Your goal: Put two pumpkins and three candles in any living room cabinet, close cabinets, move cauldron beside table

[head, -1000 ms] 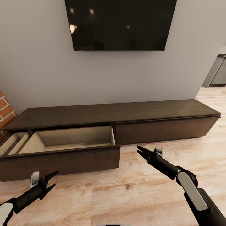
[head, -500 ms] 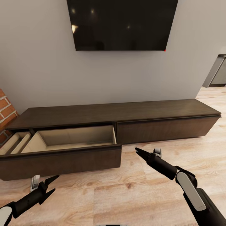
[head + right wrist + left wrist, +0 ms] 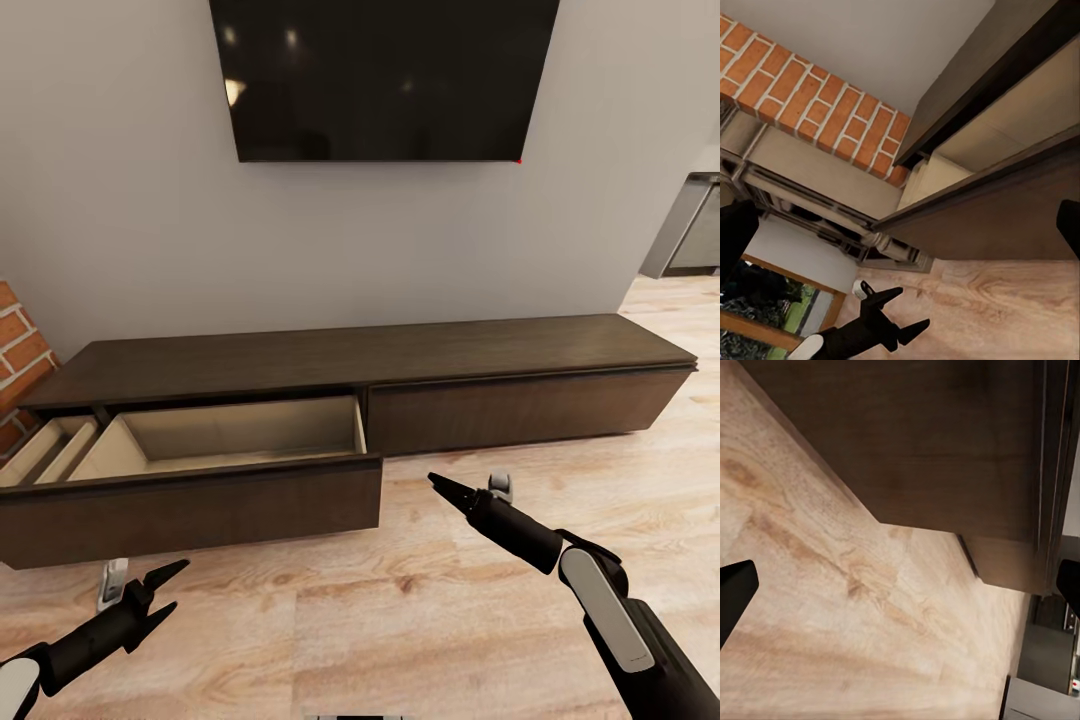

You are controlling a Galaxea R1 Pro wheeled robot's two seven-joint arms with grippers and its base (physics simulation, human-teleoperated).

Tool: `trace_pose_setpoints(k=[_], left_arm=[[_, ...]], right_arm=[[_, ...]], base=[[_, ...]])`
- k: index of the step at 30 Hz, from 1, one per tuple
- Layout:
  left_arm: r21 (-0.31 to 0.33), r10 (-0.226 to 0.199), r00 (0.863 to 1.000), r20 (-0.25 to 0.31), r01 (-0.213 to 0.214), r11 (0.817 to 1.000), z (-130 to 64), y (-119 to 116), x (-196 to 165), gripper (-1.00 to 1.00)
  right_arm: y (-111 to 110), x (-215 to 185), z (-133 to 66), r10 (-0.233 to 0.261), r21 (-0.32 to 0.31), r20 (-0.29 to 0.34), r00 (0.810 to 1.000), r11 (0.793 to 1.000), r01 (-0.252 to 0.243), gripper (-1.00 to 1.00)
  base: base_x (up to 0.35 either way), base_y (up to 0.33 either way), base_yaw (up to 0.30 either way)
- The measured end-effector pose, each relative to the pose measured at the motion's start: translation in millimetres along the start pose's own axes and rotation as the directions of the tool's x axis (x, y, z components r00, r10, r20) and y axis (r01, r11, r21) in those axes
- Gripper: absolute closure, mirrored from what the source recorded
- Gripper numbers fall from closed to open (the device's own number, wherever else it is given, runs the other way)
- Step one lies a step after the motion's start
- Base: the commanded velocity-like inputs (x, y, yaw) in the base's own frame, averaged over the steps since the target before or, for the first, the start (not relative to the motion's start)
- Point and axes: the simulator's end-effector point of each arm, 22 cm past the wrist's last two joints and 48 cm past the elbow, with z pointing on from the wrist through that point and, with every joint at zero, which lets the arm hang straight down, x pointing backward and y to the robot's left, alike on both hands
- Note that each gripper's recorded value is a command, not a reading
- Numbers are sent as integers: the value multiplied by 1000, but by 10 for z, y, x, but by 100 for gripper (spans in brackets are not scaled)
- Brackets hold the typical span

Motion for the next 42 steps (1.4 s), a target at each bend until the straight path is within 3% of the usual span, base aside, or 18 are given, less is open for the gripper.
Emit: trace_pose_setpoints(k=[23,35,38,39,40,42], left_arm=[[7,-4,1000,0,4,1000,7,-15,9,-100],[35,25,1000,16,-25,999,-76,-223,-58,-100],[1,31,999,18,-31,1000,-84,-185,-61,-100],[-48,33,999,17,-32,998,-79,-96,-55,-100],[-64,35,999,17,-34,997,-82,-76,-56,-100],[-125,54,998,16,-51,991,-80,-20,-60,-100]], right_arm=[[-11,-6,-5,5,1,3,1000,1000,-5,-100],[207,-86,-18,-32,-7,9,999,999,32,-100],[-16,-55,-41,-23,118,-18,1000,993,25,-100],[-189,-12,-81,-13,214,-47,999,977,22,-100],[-236,3,-101,-9,246,-58,998,969,23,-100],[-453,78,-192,11,368,-98,995,929,26,-100]], base=[[-45,0,0],[0,0,0],[0,0,0],[0,0,0],[0,0,0],[0,0,0]])
